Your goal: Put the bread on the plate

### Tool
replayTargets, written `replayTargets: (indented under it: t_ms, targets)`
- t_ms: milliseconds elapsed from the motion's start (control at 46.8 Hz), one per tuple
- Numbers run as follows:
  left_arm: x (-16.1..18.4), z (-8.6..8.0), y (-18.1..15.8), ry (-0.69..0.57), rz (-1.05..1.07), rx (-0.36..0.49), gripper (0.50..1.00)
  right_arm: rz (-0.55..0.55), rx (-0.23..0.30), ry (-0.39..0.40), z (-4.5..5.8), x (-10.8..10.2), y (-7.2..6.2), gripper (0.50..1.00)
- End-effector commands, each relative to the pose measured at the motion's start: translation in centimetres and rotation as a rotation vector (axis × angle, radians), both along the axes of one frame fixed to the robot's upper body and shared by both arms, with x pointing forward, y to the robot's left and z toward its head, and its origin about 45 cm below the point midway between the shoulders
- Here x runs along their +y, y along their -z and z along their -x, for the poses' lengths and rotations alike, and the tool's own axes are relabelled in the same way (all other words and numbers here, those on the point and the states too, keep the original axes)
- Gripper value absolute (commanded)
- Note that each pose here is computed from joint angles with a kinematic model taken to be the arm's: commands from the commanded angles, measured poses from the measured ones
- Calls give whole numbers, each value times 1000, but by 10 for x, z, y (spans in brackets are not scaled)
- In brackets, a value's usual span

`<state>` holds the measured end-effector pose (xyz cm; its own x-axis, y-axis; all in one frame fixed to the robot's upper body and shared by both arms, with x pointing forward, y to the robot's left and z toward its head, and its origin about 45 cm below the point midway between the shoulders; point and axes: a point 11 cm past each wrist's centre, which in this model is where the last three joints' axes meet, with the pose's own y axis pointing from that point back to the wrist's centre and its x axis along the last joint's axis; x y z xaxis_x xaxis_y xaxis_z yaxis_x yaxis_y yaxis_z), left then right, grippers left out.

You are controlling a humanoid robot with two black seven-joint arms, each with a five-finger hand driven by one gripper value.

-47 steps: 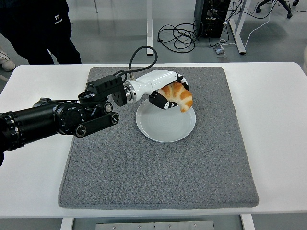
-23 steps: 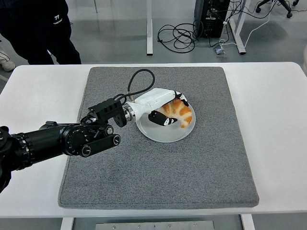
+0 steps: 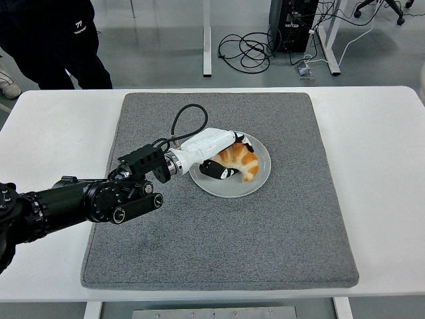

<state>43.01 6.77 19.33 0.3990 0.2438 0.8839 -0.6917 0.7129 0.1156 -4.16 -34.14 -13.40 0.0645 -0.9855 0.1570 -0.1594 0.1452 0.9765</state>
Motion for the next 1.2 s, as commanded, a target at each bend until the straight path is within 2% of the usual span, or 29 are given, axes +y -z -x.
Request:
replayTargets:
  t_ms: [0,150,449,641,855,1175]
  targets:
    - [0,0,0,-1,3,2,611,0,0,0,0,0,0,1000]
    - [2,2,4,-6,2,11,652,0,0,0,0,0,0,1000]
    - [2,2,6,-16,13,20,820,-3,-2,0,-1,1,0,1000]
    - [3,3,8,-21,15,26,887,-3,-2,0,-1,1,0,1000]
    - [5,2,7,-50,41,29,931,-5,-2,0,-1,2,0,1000]
    - [1,6,-2,-35,75,32,949,-5,-2,0,-1,2,0,1000]
